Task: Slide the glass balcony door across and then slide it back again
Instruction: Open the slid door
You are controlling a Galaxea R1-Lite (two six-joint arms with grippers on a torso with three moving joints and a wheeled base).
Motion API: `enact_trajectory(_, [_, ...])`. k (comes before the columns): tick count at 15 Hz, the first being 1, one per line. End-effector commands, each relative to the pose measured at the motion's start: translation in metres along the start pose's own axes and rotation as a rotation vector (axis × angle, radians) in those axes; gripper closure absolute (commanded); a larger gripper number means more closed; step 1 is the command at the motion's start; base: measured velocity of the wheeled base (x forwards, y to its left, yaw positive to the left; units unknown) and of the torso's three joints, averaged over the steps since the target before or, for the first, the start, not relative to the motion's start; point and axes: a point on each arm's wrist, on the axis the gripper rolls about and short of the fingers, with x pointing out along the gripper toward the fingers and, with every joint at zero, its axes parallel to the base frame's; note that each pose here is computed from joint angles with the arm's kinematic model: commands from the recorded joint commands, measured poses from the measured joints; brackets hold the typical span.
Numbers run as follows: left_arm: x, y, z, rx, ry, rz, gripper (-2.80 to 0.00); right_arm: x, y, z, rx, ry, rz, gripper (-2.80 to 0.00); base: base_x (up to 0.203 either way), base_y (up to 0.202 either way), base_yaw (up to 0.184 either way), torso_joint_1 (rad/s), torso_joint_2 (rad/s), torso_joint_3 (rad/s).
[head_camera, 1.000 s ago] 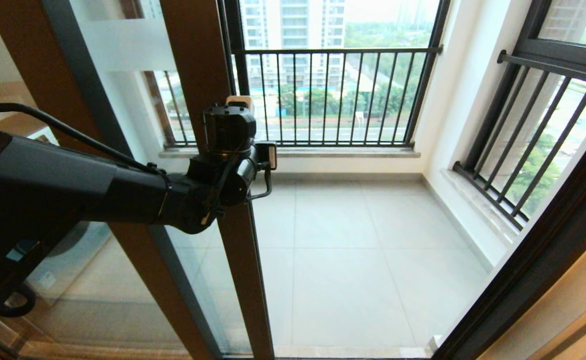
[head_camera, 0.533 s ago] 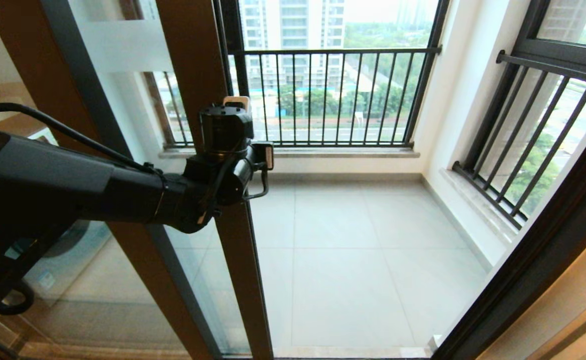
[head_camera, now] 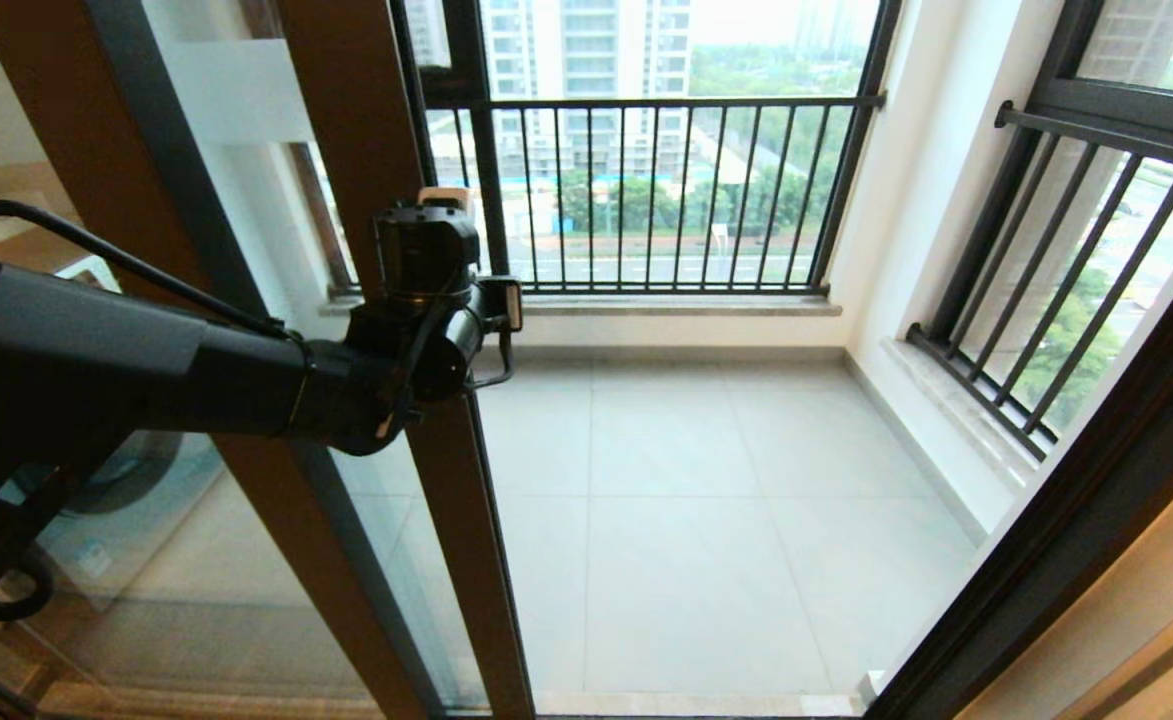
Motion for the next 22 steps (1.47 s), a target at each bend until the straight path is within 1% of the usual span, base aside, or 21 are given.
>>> enact_trajectory(1, [0.002,0.004,0.001,-0.005,-0.006,0.006,0.0,0.0,0.0,0.0,-0.001,0.001,0.001,0.0,0.0,0.0,0.0,0.0,0.0,0.0])
enact_trajectory(7, [0.003,0.007,0.001,-0.005,-0.006,0.017,0.0,0.0,0.0,0.0,-0.001,0.001,0.001,0.0,0.0,0.0,0.0,0.0,0.0,0.0])
enact_trajectory(13, [0.005,0.025,0.0,0.0,0.005,0.056,0.0,0.0,0.0,0.0,-0.001,0.001,0.001,0.0,0.0,0.0,0.0,0.0,0.0,0.0])
enact_trajectory(22, [0.01,0.038,-0.003,0.003,0.014,0.088,0.0,0.0,0.0,0.0,-0.001,0.001,0.001,0.0,0.0,0.0,0.0,0.0,0.0,0.0])
